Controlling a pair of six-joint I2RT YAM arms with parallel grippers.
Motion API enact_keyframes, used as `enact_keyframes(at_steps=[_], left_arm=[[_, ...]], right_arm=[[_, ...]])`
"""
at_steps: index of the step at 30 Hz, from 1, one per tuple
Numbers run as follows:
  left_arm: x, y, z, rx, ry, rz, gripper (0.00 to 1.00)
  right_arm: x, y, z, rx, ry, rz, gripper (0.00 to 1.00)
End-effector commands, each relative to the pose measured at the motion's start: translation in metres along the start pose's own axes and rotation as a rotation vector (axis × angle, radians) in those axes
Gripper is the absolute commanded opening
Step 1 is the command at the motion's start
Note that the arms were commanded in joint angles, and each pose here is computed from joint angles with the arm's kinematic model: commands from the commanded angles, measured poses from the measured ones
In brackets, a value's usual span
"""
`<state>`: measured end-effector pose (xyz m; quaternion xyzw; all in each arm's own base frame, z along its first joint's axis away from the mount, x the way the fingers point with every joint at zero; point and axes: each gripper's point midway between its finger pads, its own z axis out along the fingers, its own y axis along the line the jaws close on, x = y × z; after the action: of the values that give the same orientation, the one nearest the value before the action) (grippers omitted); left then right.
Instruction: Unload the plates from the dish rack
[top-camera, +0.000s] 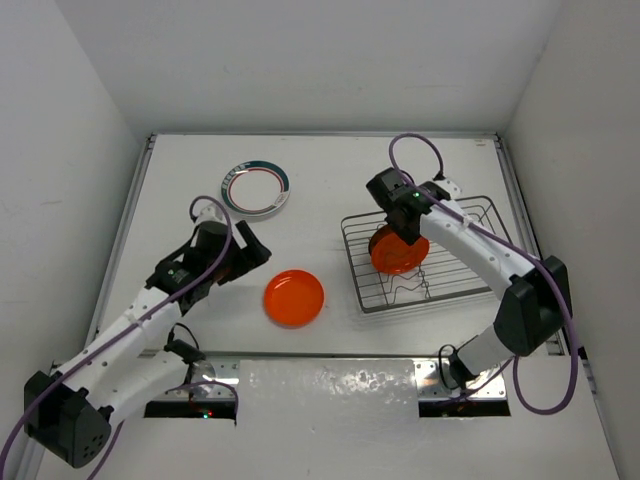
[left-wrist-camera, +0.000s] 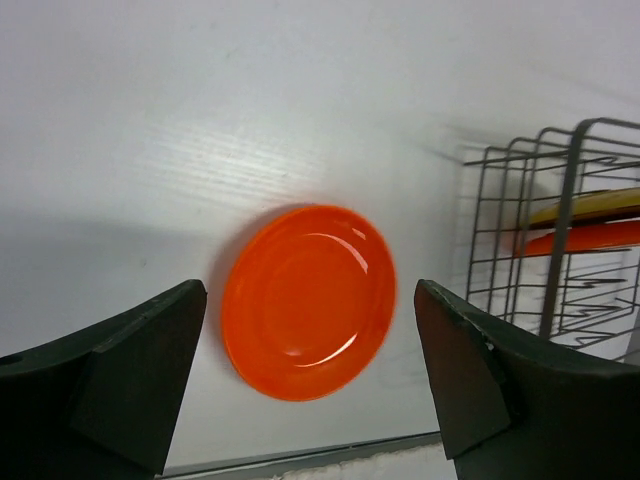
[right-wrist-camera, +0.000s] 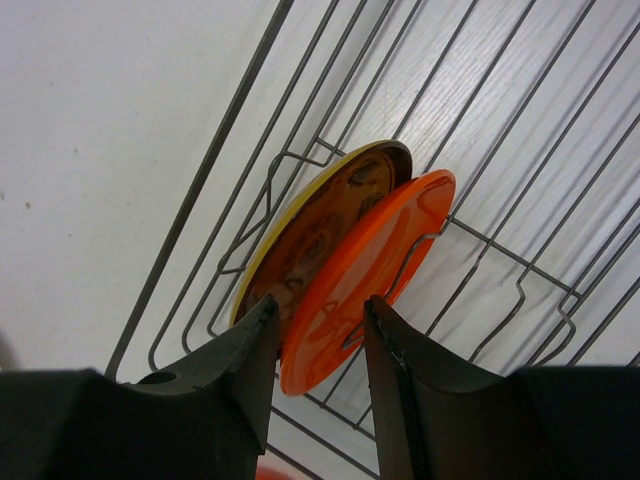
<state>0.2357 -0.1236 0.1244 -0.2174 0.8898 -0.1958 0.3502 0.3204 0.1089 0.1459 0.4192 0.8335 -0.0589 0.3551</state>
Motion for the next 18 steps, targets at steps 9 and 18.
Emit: enact_keyframes(at_steps=[9,18], left_arm=[[-0.033,-0.033,-0.011,0.053,-0.031,0.143,0.84],[-0.034,-0.039,-0.008,0.058,-0.007,0.196,0.84]], right_arm=[[0.013,-0.006,0.025,0.055,-0.033,0.078,0.39],[0.014,-0.007,0.022,0.067,-0.053,0.142,0.22]])
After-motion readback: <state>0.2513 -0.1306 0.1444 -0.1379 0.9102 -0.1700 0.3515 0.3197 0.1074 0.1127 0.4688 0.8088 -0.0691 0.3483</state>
